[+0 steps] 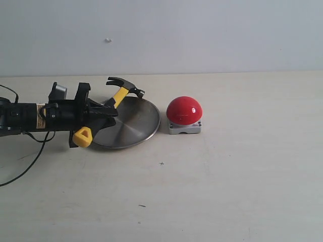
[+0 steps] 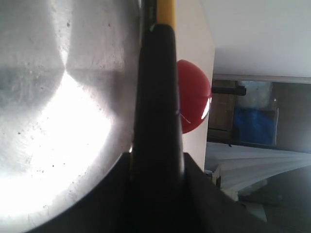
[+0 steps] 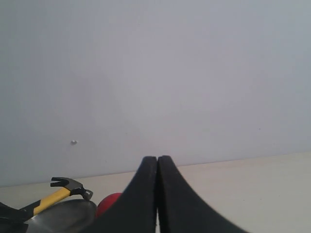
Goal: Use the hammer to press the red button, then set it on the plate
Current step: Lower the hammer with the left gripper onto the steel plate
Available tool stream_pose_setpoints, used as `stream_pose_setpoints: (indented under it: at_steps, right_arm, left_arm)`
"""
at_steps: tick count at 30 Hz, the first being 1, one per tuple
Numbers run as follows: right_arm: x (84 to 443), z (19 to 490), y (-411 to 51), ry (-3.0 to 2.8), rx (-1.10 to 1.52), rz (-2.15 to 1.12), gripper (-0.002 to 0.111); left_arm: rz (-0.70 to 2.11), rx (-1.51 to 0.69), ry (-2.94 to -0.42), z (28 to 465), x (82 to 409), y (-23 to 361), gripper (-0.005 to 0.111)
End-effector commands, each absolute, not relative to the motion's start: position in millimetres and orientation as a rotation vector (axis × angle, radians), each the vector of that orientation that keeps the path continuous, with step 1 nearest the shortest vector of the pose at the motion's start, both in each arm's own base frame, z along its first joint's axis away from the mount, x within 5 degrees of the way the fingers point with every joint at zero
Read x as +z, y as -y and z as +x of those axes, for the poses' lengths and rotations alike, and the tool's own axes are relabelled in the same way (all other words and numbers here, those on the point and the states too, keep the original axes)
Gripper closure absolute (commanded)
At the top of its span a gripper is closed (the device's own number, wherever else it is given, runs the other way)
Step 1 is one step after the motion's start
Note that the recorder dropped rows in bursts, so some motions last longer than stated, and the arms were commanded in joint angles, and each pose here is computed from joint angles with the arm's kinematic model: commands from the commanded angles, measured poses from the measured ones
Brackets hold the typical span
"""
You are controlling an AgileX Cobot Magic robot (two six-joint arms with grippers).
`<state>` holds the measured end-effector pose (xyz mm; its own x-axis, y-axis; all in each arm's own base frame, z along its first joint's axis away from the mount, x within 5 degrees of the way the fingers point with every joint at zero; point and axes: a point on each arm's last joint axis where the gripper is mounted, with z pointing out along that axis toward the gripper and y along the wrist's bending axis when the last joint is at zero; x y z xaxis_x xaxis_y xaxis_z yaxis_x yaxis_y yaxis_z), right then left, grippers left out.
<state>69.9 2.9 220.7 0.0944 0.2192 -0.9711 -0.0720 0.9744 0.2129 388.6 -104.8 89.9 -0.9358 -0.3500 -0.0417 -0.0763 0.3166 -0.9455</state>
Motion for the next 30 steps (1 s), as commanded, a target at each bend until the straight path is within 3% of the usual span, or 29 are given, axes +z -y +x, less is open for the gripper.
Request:
stream_pose_setpoints:
  at_steps: [1, 11, 20, 30]
  right_arm:
    - [220.7, 69.4, -2.5, -1.448, 0.215, 0.124, 0.108]
    - [219.5, 69.6, -2.7, -1.462, 0.216, 0.123, 0.108]
    - [219.5, 69.6, -2.7, -1.462, 0.216, 0.123, 0.108]
    - [219.5, 69.6, -2.7, -1.462, 0.216, 0.123, 0.108]
  left_arm:
    - [-0.342, -1.711, -2.303, 390.3, 98.9, 107.5, 0.107]
    - [-0.298, -1.667, -2.364, 387.3, 94.7, 107.1, 0.105]
    - [-0.304, -1.669, -2.361, 387.5, 94.8, 107.1, 0.061]
    - [-0.277, -1.704, -2.344, 390.3, 100.9, 107.8, 0.057]
